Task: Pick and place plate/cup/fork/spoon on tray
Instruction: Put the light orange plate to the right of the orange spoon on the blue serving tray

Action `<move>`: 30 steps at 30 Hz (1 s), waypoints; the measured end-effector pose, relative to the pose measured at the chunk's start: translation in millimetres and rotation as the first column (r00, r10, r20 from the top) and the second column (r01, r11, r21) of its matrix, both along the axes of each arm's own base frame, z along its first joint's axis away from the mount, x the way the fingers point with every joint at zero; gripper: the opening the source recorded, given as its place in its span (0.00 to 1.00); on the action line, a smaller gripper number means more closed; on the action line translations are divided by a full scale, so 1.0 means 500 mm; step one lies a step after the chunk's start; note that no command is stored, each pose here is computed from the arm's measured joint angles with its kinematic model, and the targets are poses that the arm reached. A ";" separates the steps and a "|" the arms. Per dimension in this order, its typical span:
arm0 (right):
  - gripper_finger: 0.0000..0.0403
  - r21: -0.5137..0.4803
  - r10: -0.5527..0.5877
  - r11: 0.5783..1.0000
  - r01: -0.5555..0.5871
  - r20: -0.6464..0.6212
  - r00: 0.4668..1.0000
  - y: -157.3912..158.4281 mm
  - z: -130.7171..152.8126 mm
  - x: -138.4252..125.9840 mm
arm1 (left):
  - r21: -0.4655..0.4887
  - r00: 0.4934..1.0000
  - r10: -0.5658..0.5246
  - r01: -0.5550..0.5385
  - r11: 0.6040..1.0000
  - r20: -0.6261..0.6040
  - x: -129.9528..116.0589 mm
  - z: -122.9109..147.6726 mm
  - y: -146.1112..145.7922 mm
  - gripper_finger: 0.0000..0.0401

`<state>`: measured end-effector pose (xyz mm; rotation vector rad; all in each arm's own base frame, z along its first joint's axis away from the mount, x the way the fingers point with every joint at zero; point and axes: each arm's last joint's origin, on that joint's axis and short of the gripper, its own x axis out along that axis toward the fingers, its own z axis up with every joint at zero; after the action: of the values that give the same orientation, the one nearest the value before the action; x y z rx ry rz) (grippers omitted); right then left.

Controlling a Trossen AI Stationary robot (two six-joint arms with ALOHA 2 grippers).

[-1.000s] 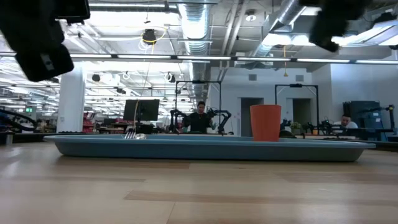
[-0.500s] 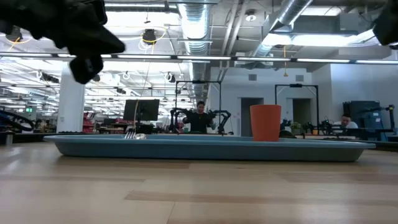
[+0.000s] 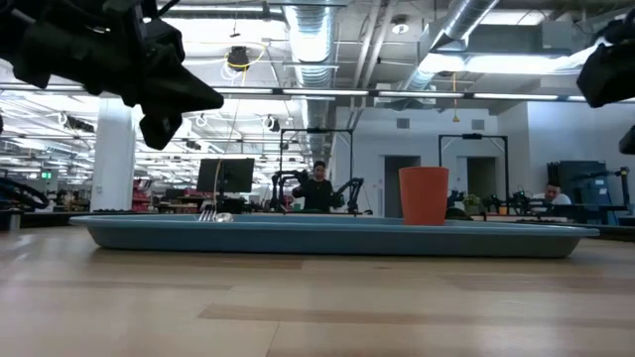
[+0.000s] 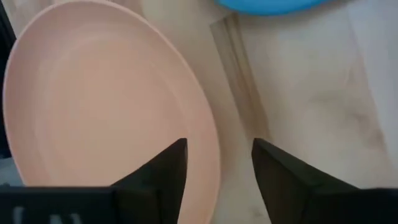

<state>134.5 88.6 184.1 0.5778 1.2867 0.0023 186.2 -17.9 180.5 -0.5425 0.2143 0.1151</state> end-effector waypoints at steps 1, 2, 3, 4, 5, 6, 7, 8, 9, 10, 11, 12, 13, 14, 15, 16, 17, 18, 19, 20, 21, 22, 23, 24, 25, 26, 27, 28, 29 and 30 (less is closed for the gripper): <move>0.51 -0.008 0.004 1.000 -0.004 -0.006 1.000 -0.003 -0.003 0.004 | 0.002 1.000 -0.003 0.003 1.000 -0.001 0.000 0.000 0.002 0.00; 0.51 -0.015 0.013 1.000 -0.013 -0.017 1.000 -0.004 -0.007 0.007 | 0.003 1.000 -0.003 0.003 1.000 -0.003 0.000 -0.001 0.003 0.00; 0.51 -0.015 0.030 0.999 -0.030 -0.029 0.999 -0.005 -0.012 0.012 | 0.007 1.000 -0.001 0.001 1.000 -0.005 0.000 -0.001 0.004 0.00; 0.50 -0.008 0.051 0.999 -0.051 -0.035 0.998 -0.004 -0.016 0.017 | 0.010 1.000 0.002 -0.002 1.000 -0.006 0.000 -0.001 0.005 0.00; 0.49 0.004 0.072 0.997 -0.072 -0.043 0.997 -0.002 -0.022 0.024 | 0.012 1.000 0.002 -0.002 1.000 -0.006 0.000 -0.001 0.005 0.00; 0.48 0.016 0.091 0.996 -0.090 -0.049 0.995 0.000 -0.027 0.030 | 0.013 1.000 0.003 -0.003 1.000 -0.006 0.000 -0.001 0.006 0.00; 0.47 0.028 0.107 0.994 -0.106 -0.061 0.992 0.002 -0.033 0.035 | 0.013 1.000 0.003 -0.002 1.000 -0.007 0.000 -0.001 0.006 0.00; 0.46 0.037 0.119 0.992 -0.117 -0.075 0.990 0.004 -0.039 0.039 | 0.014 1.000 0.003 -0.002 1.000 -0.009 0.000 -0.001 0.006 0.00; 0.46 0.042 0.126 0.992 -0.123 -0.084 0.988 0.005 -0.045 0.044 | 0.014 1.000 0.002 -0.001 1.000 -0.012 0.000 -0.002 0.005 0.00; 0.45 0.050 0.138 0.990 -0.134 -0.092 0.986 0.008 -0.050 0.048 | 0.014 1.000 0.001 -0.001 1.000 -0.014 0.000 -0.002 0.005 0.00; 0.44 0.056 0.146 0.988 -0.141 -0.102 0.984 0.009 -0.056 0.051 | 0.015 1.000 0.002 -0.002 1.000 -0.014 0.000 -0.002 0.005 0.00; 0.43 0.061 0.152 0.987 -0.146 -0.115 0.982 0.010 -0.061 0.053 | 0.015 1.000 0.003 -0.003 1.000 -0.014 0.000 -0.002 0.006 0.00; 0.42 0.058 0.157 0.987 -0.151 -0.127 0.979 0.012 -0.067 0.056 | 0.015 1.000 0.003 -0.003 1.000 -0.016 0.000 -0.003 0.006 0.00; 0.41 0.053 0.159 0.987 -0.153 -0.139 0.977 0.013 -0.073 0.058 | 0.015 1.000 0.003 -0.003 1.000 -0.016 0.000 -0.003 0.006 0.00; 0.40 0.050 0.164 0.986 -0.158 -0.148 0.975 0.014 -0.078 0.060 | 0.015 1.000 0.003 -0.003 1.000 -0.017 0.000 -0.003 0.006 0.00; 0.38 0.050 0.169 0.985 -0.163 -0.155 0.973 0.016 -0.083 0.062 | 0.013 1.000 0.004 -0.003 1.000 -0.020 0.000 -0.004 0.006 0.00; 0.37 0.051 0.177 0.984 -0.171 -0.158 0.972 0.018 -0.088 0.065 | 0.005 1.000 0.006 -0.006 1.000 -0.025 -0.001 -0.005 0.006 0.00; 0.35 0.054 0.186 0.982 -0.180 -0.162 0.969 0.019 -0.093 0.068 | -0.006 1.000 0.009 -0.009 1.000 -0.030 -0.001 -0.006 0.006 0.00; 0.33 0.059 0.195 0.980 -0.188 -0.169 0.966 0.021 -0.098 0.070 | -0.016 0.999 0.012 -0.012 1.000 -0.030 -0.001 -0.006 0.006 0.00; 0.30 0.069 0.201 0.979 -0.192 -0.173 0.964 0.023 -0.103 0.073 | -0.023 1.000 0.014 -0.014 1.000 -0.028 -0.001 -0.005 0.006 0.00; 0.28 0.078 0.206 0.978 -0.195 -0.178 0.962 0.025 -0.107 0.075 | -0.024 1.000 0.016 -0.016 1.000 -0.027 -0.001 -0.005 0.006 0.00; 0.25 0.088 0.210 0.977 -0.196 -0.183 0.961 0.026 -0.110 0.077 | -0.023 0.999 0.019 -0.020 1.000 -0.026 -0.001 -0.005 0.006 0.00; 0.23 0.096 0.212 0.976 -0.197 -0.186 0.959 0.027 -0.112 0.079 | -0.021 0.999 0.024 -0.024 0.999 -0.027 -0.001 -0.005 0.006 0.00; 0.20 0.100 0.214 0.975 -0.198 -0.187 0.959 0.028 -0.114 0.080 | -0.015 0.999 0.030 -0.030 0.999 -0.026 -0.001 -0.005 0.007 0.00; 0.17 0.106 0.217 0.974 -0.200 -0.187 0.958 0.029 -0.114 0.081 | -0.008 0.999 0.036 -0.036 0.999 -0.026 -0.001 -0.005 0.007 0.00; 0.14 0.117 0.221 0.972 -0.202 -0.184 0.958 0.030 -0.114 0.082 | -0.002 0.999 0.045 -0.045 0.999 -0.026 -0.001 -0.005 0.008 0.00; 0.11 0.129 0.225 0.970 -0.204 -0.180 0.958 0.031 -0.111 0.084 | 0.004 0.998 0.053 -0.053 0.999 -0.026 -0.001 -0.005 0.008 0.00; 0.08 0.148 0.228 0.968 -0.204 -0.170 0.959 0.031 -0.108 0.084 | 0.008 0.998 0.061 -0.061 0.998 -0.025 -0.001 -0.005 0.009 0.00; 0.05 0.160 0.218 0.968 -0.192 -0.161 0.963 0.029 -0.104 0.086 | 0.009 0.997 0.068 -0.068 0.998 -0.023 -0.001 -0.005 0.009 0.00; 0.03 0.173 0.203 0.969 -0.175 -0.158 0.966 0.027 -0.099 0.086 | 0.012 0.997 0.072 -0.072 0.997 -0.024 -0.001 -0.005 0.009 0.00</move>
<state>177.7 102.2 134.6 0.5977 1.5188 0.2182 185.7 -13.2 178.1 -0.5377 0.2175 0.1926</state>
